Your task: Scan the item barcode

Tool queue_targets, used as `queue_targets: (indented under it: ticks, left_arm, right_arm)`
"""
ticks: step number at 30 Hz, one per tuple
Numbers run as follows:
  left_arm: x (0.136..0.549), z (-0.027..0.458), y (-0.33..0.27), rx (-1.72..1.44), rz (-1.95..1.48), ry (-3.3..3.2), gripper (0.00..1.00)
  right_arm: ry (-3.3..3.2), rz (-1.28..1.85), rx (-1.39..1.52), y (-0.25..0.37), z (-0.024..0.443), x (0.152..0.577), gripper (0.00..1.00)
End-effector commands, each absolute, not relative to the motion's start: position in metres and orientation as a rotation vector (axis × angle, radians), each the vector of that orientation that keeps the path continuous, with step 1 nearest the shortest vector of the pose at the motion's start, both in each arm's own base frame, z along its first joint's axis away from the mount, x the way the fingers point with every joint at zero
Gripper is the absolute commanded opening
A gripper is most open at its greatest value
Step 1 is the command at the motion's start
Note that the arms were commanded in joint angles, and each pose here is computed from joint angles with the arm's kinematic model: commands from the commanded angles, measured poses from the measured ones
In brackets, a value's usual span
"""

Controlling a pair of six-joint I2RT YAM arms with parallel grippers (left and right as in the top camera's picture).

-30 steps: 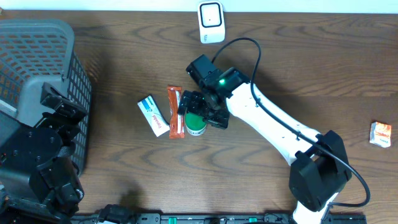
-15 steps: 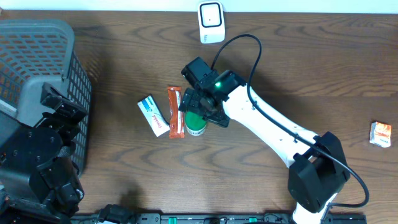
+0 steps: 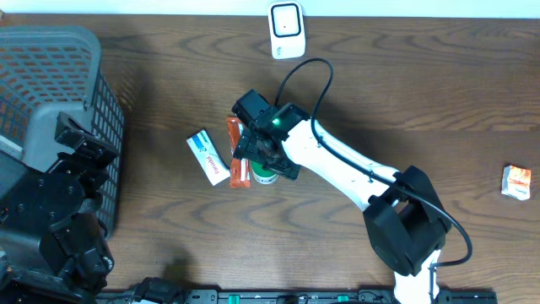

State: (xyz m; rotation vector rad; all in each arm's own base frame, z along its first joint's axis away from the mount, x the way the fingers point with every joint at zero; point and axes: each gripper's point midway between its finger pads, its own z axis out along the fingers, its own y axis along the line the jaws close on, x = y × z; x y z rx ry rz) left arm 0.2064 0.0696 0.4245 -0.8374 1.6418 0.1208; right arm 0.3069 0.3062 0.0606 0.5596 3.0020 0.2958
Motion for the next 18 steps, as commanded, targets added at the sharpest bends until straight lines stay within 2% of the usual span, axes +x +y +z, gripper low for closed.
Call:
queue_targets:
  ticks: [1, 9, 12, 15, 18]
  left_arm:
    - [0.205, 0.424, 0.073, -0.835, 0.150, 1.642, 1.00]
    - [0.205, 0.424, 0.073, -0.835, 0.150, 1.642, 1.00]
    - [0.205, 0.424, 0.073, -0.835, 0.150, 1.642, 1.00]
    - [0.205, 0.424, 0.073, -0.835, 0.150, 1.642, 1.00]
    - [0.205, 0.424, 0.073, -0.835, 0.150, 1.642, 1.00]
  right_arm:
    - [3.023, 0.276, 0.591, 0.311, 0.049, 0.304, 0.99]
    - [3.105, 0.230, 0.635, 0.313, 0.018, 0.293, 0.98]
    - [3.110, 0.216, 0.636, 0.312, 0.015, 0.293, 0.91]
    - [3.104, 0.218, 0.657, 0.312, 0.015, 0.293, 0.79]
    - [3.100, 0.212, 0.657, 0.312, 0.015, 0.294, 0.73]
